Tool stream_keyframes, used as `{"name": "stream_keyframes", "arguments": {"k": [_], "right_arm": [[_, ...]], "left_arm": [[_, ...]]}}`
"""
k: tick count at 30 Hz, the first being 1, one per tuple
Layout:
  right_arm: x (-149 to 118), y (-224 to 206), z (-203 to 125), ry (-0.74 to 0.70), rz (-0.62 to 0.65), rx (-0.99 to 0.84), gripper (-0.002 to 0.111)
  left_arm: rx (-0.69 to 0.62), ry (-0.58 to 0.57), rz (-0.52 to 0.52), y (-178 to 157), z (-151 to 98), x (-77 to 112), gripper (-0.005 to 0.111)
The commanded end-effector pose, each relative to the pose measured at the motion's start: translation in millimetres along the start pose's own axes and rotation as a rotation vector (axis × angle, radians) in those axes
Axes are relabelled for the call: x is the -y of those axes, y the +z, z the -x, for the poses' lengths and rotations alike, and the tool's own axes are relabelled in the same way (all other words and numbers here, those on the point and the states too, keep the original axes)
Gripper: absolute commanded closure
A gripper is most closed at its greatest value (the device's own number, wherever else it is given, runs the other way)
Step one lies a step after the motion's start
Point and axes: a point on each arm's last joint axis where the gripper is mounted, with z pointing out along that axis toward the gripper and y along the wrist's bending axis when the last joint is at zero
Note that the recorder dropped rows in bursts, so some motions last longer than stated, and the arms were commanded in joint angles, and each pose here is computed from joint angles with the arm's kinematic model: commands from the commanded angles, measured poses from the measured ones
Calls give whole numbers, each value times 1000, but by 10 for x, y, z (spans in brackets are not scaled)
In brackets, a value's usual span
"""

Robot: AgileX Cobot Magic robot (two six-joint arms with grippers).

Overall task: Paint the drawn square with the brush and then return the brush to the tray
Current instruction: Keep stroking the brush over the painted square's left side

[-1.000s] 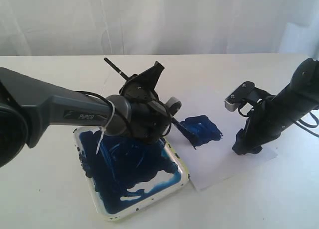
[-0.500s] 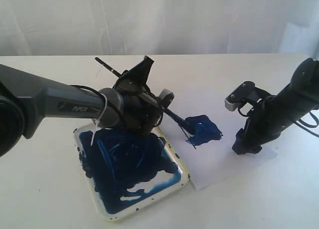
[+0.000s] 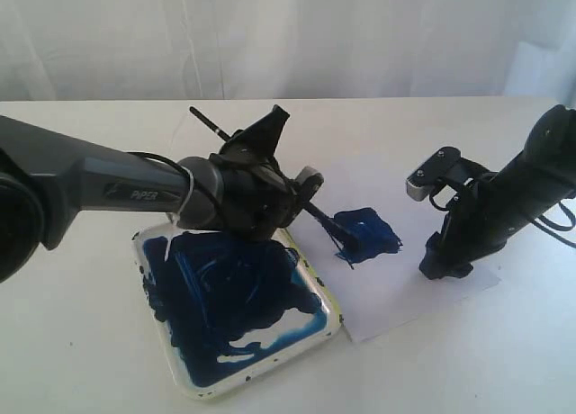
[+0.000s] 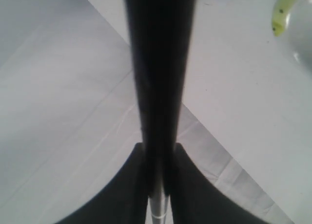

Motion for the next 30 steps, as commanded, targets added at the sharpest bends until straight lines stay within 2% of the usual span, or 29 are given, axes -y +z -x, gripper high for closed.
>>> {"name": "stream_keyframes", "arguments": {"k": [1, 5, 10, 16, 21, 30], "right_arm": [[3, 95, -56, -19, 6, -33, 45], [2, 95, -57, -19, 8, -34, 45], [3, 95, -56, -19, 6, -33, 45], [5, 95, -55, -19, 5, -32, 45], [5, 95, -55, -19, 5, -32, 45], [3, 95, -56, -19, 6, -33, 45]], "left_arm": [[-35, 50, -1, 73, 27, 21, 107], [-118, 23, 10, 131, 6, -60, 107], [-153, 175, -21, 178, 52, 28, 107], [-171, 100, -16, 179, 38, 20, 107], [-182, 31, 6, 178, 9, -73, 107], [-168, 62, 10, 187, 25, -97, 107]]}}
